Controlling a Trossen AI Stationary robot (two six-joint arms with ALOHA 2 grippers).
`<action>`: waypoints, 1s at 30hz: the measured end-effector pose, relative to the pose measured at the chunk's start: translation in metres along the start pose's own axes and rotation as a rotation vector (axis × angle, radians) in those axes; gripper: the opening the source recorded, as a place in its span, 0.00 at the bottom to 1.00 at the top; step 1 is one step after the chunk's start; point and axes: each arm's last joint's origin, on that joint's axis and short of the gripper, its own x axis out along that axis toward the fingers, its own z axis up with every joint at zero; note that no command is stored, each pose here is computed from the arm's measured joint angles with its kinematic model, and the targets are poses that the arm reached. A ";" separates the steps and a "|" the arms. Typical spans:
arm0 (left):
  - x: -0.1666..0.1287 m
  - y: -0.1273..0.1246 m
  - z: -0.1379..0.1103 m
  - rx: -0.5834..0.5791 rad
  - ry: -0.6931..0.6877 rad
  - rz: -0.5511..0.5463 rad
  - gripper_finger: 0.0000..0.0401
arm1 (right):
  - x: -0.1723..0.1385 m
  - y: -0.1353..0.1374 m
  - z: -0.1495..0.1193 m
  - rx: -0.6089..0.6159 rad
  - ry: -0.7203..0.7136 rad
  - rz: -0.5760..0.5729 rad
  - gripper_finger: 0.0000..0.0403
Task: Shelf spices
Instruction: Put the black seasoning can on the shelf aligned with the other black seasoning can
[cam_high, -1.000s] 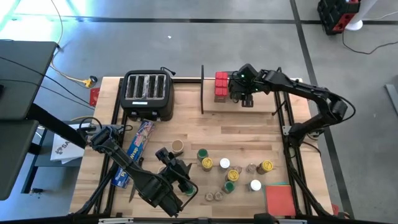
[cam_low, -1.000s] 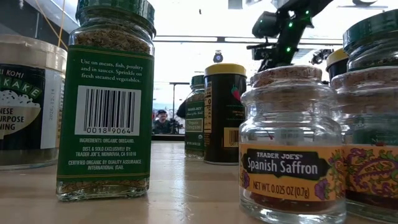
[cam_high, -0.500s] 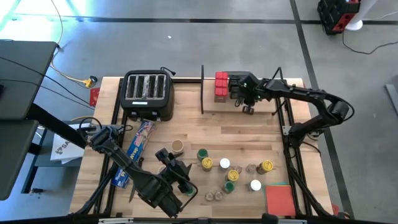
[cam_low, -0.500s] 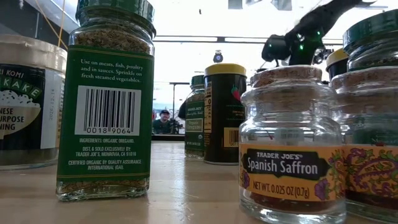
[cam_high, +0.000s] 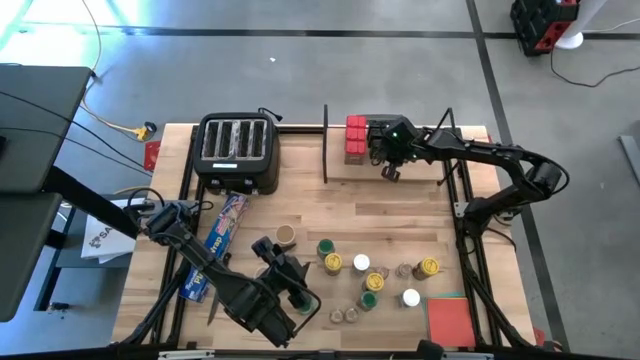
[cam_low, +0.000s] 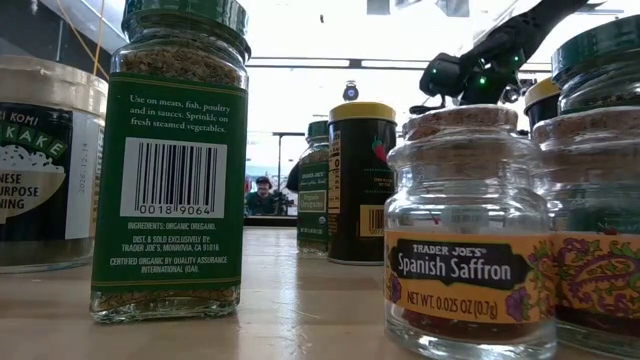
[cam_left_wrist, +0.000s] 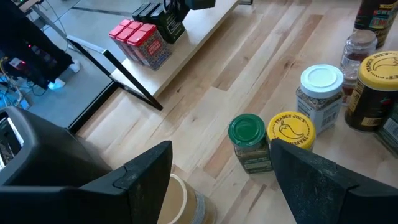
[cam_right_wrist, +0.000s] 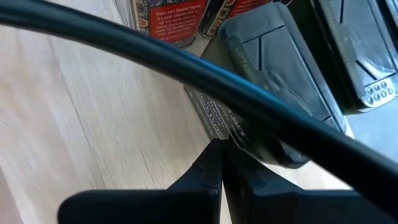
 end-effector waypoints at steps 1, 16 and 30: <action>0.000 0.000 0.000 0.000 0.000 0.000 0.67 | 0.000 0.000 0.000 0.000 -0.001 0.000 0.00; 0.000 0.000 0.000 0.001 0.001 0.000 0.67 | 0.000 -0.001 0.006 0.030 -0.066 0.017 0.00; 0.000 0.000 0.000 -0.001 0.001 -0.001 0.67 | -0.002 0.001 0.013 0.024 -0.101 0.025 0.00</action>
